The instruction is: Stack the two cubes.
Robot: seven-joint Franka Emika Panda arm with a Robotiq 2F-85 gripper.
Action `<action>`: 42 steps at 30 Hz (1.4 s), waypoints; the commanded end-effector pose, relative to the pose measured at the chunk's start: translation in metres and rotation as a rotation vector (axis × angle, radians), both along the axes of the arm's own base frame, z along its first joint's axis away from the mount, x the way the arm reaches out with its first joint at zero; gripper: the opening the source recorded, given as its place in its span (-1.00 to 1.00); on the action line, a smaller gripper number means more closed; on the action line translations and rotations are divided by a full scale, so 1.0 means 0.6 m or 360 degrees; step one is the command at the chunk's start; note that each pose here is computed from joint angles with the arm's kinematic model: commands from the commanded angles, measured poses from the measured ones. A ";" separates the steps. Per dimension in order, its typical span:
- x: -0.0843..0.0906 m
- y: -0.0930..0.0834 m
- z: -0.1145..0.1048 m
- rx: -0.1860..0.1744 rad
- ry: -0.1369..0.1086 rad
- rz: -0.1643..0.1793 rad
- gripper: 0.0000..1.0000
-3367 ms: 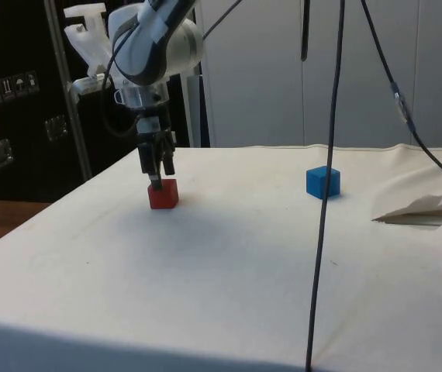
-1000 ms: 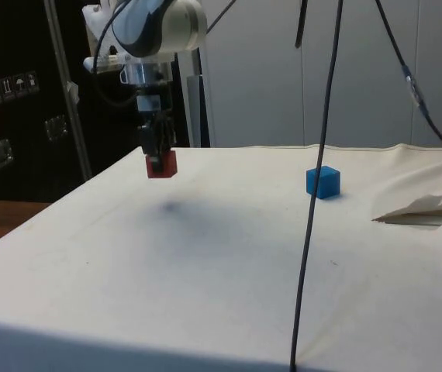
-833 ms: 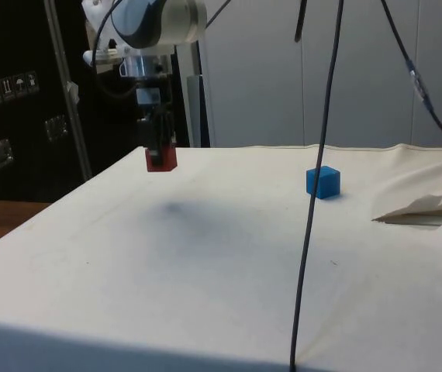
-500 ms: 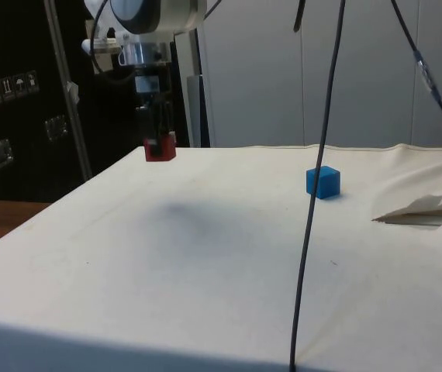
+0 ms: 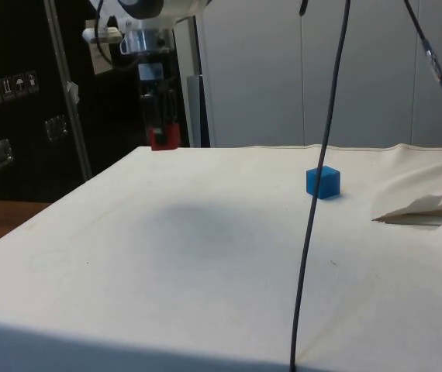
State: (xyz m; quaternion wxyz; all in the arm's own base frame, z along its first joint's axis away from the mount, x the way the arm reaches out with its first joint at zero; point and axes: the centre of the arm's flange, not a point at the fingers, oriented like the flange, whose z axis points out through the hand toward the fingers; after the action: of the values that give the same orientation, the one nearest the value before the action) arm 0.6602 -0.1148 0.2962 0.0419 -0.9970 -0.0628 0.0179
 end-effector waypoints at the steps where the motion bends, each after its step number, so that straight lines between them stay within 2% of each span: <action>1: -0.006 0.002 0.006 -0.0023 -0.0004 0.0012 -0.99; 5: -0.017 0.004 0.014 -0.0045 0.0004 0.0036 -0.99; 6: -0.016 0.004 0.010 -0.0029 0.0015 0.0033 -0.99; 7: -0.019 0.005 0.015 -0.0051 0.0006 0.0042 -0.99; 12: -0.033 0.012 0.019 -0.0078 0.0017 0.0076 -0.99; 14: -0.033 0.010 0.017 -0.0061 0.0033 0.0073 -0.99; 16: -0.043 0.014 0.019 -0.0089 0.0016 0.0090 -0.99; 21: -0.058 0.017 0.013 -0.0091 0.0003 0.0099 -0.99; 22: -0.055 0.016 0.012 -0.0079 0.0026 0.0094 -0.99; 23: -0.062 0.016 0.011 -0.0090 0.0000 0.0099 -0.99; 31: -0.101 0.020 -0.005 -0.0089 -0.0052 0.0101 -0.99; 32: -0.100 0.018 -0.008 -0.0081 -0.0031 0.0098 -0.99; 33: -0.106 0.020 -0.007 -0.0089 -0.0056 0.0100 -0.99; 41: -0.140 0.019 -0.006 -0.0096 -0.0114 0.0097 -0.99; 42: -0.139 0.019 -0.010 -0.0085 -0.0096 0.0094 -0.99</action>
State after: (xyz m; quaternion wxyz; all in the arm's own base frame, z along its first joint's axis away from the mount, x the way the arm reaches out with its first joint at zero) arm 0.5770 -0.1036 0.2901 0.0130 -0.9956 -0.0929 -0.0092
